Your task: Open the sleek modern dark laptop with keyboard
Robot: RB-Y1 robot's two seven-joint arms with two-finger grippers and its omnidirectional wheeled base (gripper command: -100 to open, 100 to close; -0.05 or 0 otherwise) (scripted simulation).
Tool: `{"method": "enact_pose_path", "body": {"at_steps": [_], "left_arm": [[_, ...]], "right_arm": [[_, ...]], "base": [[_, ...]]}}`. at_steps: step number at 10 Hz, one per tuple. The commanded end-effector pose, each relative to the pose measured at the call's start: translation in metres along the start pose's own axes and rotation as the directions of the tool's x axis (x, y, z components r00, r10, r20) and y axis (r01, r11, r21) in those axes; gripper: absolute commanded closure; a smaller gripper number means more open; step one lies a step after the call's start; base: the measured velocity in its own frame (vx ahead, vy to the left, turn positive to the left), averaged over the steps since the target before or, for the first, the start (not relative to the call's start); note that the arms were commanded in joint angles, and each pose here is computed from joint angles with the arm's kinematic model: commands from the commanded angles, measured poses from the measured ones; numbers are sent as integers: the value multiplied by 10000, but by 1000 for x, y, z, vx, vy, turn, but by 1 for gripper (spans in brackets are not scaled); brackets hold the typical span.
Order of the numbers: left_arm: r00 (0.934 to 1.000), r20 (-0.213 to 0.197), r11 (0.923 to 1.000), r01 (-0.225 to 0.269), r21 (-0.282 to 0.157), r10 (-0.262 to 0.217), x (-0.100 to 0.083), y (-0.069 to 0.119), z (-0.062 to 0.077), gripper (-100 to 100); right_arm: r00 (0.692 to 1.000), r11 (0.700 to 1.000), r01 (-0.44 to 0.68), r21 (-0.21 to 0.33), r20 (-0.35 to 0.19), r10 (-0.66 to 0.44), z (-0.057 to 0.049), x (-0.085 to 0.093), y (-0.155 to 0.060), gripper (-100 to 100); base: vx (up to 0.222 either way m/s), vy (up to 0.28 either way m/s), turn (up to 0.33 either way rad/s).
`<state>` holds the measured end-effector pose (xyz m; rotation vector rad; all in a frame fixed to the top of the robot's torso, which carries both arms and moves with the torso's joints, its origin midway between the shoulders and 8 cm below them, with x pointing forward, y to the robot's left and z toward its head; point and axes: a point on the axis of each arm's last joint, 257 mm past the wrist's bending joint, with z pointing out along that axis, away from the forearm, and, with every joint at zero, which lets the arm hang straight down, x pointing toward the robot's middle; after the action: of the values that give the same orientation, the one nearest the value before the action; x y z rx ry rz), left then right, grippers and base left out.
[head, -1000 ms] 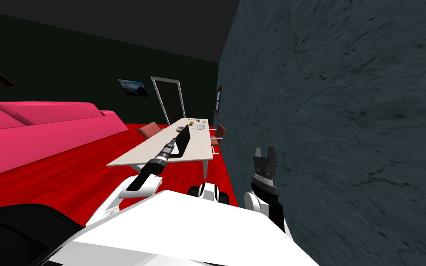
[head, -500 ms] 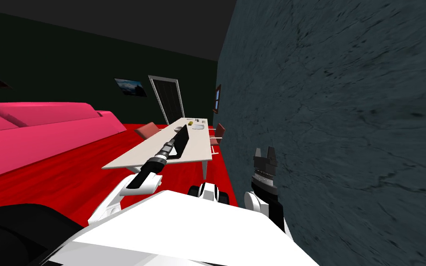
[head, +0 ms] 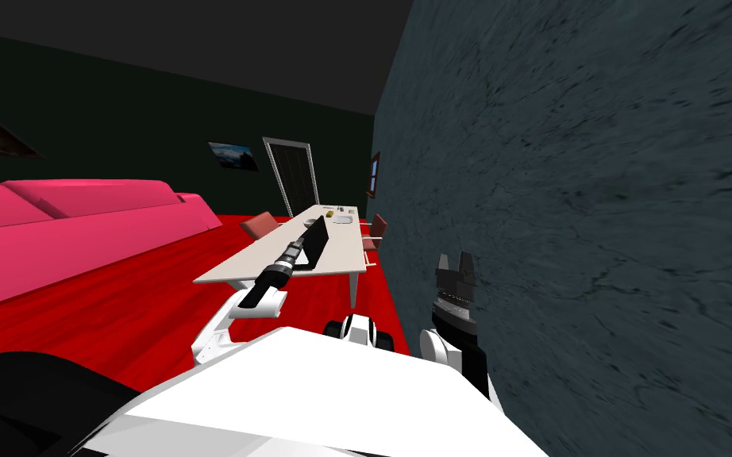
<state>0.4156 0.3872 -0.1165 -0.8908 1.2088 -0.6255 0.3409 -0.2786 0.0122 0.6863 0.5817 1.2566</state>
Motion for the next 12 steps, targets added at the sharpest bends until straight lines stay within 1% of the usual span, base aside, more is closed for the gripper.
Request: {"method": "enact_pose_path", "body": {"at_steps": [1, 3, 5, 7, 8, 10, 11, 12], "left_arm": [[9998, 222, 9994, 6, 344, -14, -8, -2, 20, 100], [9997, 189, 9991, 160, 396, -168, -2, -2, 35, 100], [9999, 19, 9997, 170, -165, -169, 8, 27, 37, 100], [9998, -50, 9991, 166, -396, -168, 12, 39, 37, 100], [9992, 366, 9992, 148, 367, -162, -7, 15, 54, 100], [9989, 333, 9985, 313, 444, -327, -2, 12, 70, 100], [9988, 285, 9986, 386, 373, -397, 3, 15, 77, 100], [9990, 203, 9992, 391, 95, -393, 8, 29, 77, 100]], "right_arm": [[10000, 10000, -1, -2, 0, 1, 0, 0, 0, 0], [10000, 10000, 1, 0, -1, -1, 0, 0, 0, 0], [10000, 10000, 1, 0, 0, -1, 0, 0, 0, 0], [10000, 10000, 0, 0, 0, 0, 0, 0, 0, 0], [10000, 10000, 1, 0, 0, -1, 0, 0, 0, 0], [10000, 10000, 0, -1, -1, 0, 0, 0, 0, 0], [10000, 10000, 1, 0, -1, -1, 0, 0, 0, 0], [10000, 10000, 1, 1, -1, -1, 0, 0, 0, 0]], "base": [[-166, 21, -14], [-42, 14, 11], [12, 7, 6], [7, 3, 10], [-153, 13, -9], [-113, 7, -9], [-24, 7, 22], [2, 10, 17]]}}
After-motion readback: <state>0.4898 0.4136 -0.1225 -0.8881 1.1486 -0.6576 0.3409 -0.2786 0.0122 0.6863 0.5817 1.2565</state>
